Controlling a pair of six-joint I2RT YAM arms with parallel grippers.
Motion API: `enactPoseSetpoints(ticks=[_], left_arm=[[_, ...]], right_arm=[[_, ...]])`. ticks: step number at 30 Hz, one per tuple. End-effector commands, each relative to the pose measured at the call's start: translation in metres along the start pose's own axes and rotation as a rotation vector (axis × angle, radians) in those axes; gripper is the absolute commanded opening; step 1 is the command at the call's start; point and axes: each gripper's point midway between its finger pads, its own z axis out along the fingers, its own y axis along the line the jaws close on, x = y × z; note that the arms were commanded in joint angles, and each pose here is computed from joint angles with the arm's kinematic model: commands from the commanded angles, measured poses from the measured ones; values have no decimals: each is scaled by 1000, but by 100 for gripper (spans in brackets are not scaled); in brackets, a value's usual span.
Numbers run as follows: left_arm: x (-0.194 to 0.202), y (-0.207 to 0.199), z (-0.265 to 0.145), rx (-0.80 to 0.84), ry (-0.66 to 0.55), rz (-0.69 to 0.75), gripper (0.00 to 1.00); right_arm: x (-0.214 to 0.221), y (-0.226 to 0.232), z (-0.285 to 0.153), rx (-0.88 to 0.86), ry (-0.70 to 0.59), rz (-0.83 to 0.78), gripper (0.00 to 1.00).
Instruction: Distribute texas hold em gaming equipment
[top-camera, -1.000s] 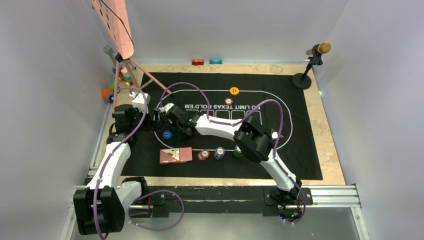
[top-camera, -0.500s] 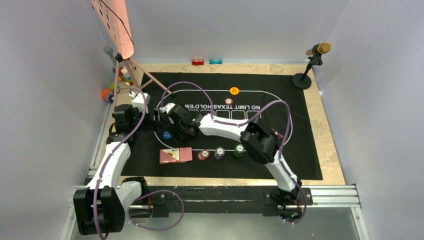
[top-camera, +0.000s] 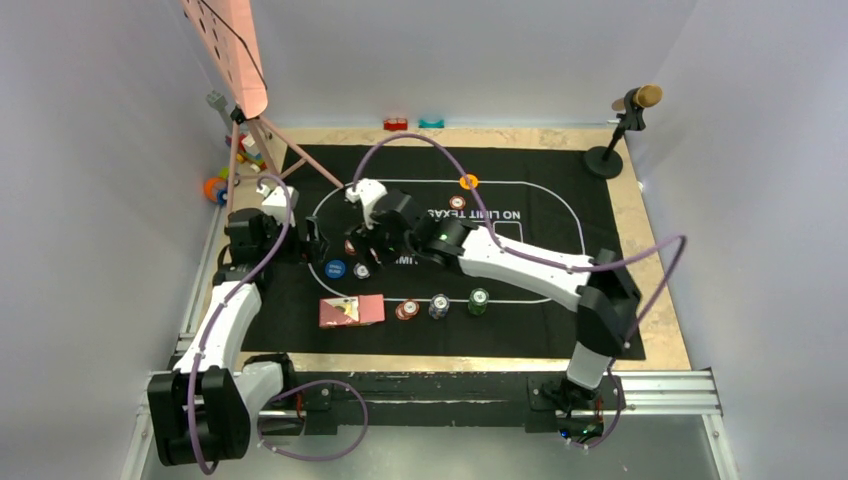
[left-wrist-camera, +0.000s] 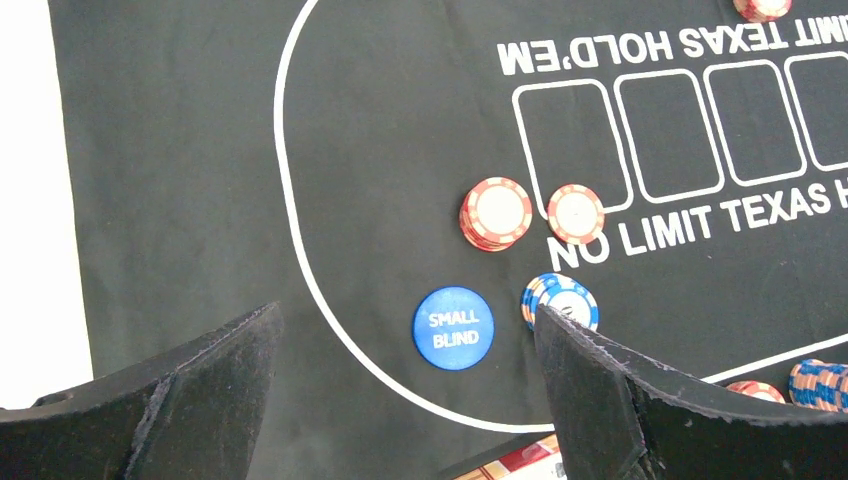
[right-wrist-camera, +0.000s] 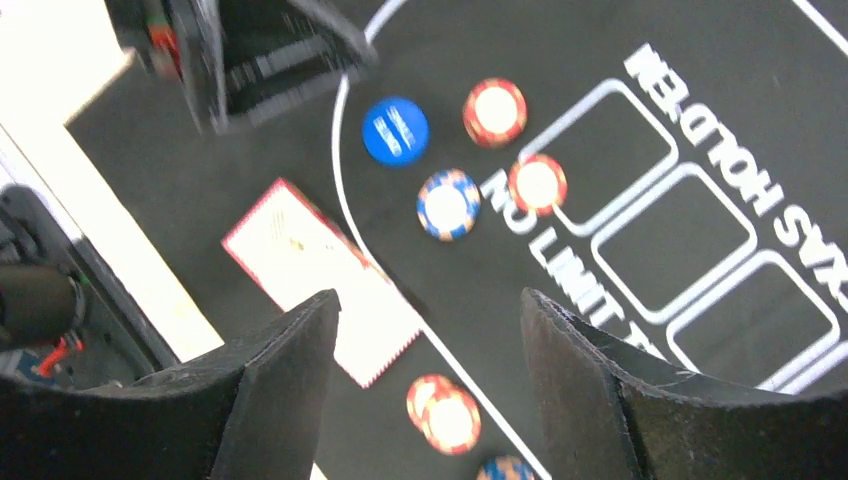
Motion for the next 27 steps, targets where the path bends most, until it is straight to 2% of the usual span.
enactPoseSetpoints(ticks=[1, 6, 12, 15, 24, 27], left_arm=[[-22, 12, -2, -43, -42, -26, 100], [-26, 21, -4, -66, -57, -49, 100], [-17, 2, -4, 49, -24, -25, 100], [-13, -5, -5, 92, -10, -11, 100], [-40, 13, -26, 16, -95, 55, 100], [-42, 27, -30, 3, -90, 44, 100]], right_arm=[[39, -21, -32, 83, 50, 51, 70], [93, -32, -56, 116, 126, 106, 72], [131, -36, -65, 117, 199, 135, 74], [142, -38, -65, 124, 216, 138, 75], [158, -44, -60, 159, 252, 134, 76], [158, -45, -61, 160, 251, 136, 76]])
